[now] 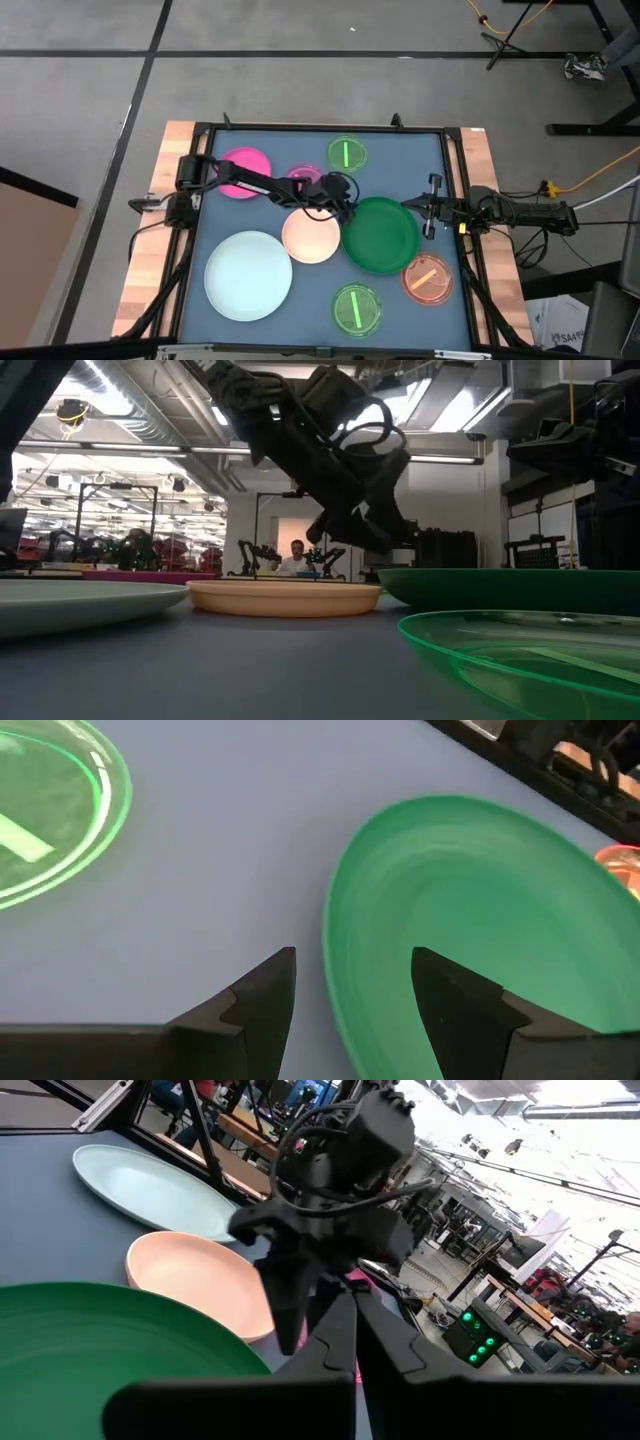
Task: Stack plastic plates
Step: Stack the dark green plate on top of blue plate
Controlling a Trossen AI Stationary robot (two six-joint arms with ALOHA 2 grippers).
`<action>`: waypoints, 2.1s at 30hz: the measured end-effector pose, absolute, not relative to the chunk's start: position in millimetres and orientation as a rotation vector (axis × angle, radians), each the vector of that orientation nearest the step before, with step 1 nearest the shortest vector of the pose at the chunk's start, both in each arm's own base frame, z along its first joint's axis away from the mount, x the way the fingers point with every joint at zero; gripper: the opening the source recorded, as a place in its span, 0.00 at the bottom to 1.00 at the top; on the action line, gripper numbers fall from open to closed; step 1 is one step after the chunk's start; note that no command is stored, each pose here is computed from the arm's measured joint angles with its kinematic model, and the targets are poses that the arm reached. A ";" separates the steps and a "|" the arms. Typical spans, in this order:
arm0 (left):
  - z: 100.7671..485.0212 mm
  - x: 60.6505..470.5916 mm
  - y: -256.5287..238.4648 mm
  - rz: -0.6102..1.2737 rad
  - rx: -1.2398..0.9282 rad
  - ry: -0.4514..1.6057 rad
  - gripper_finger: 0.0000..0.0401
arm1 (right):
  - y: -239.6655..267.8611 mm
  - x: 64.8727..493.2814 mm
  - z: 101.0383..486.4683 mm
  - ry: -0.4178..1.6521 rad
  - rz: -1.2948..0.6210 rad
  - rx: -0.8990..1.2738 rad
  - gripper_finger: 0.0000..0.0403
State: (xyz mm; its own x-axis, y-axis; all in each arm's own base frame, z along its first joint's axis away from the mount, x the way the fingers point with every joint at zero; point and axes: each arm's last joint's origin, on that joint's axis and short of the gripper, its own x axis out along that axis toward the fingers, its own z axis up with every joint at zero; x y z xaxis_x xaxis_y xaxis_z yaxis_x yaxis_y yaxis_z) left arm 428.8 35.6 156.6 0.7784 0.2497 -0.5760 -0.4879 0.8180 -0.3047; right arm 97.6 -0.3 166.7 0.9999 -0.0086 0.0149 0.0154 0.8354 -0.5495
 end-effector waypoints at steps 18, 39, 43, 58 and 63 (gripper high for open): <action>148.8 423.7 14.0 0.478 -0.420 0.624 0.48 | -0.3 97.6 166.6 -0.012 -0.012 -0.582 0.00; 144.6 419.7 3.0 0.503 -0.492 0.668 0.48 | -0.3 97.6 166.6 -0.011 -0.012 -0.582 0.00; 143.7 419.0 1.6 0.495 -0.516 0.683 0.48 | -0.3 97.6 166.7 -0.012 -0.012 -0.582 0.00; 121.7 424.2 0.0 0.464 -0.574 0.713 0.48 | -0.3 97.6 166.6 -0.011 -0.012 -0.582 0.00; 120.9 424.3 0.6 0.469 -0.572 0.712 0.45 | -0.3 97.6 166.6 -0.011 -0.012 -0.582 0.00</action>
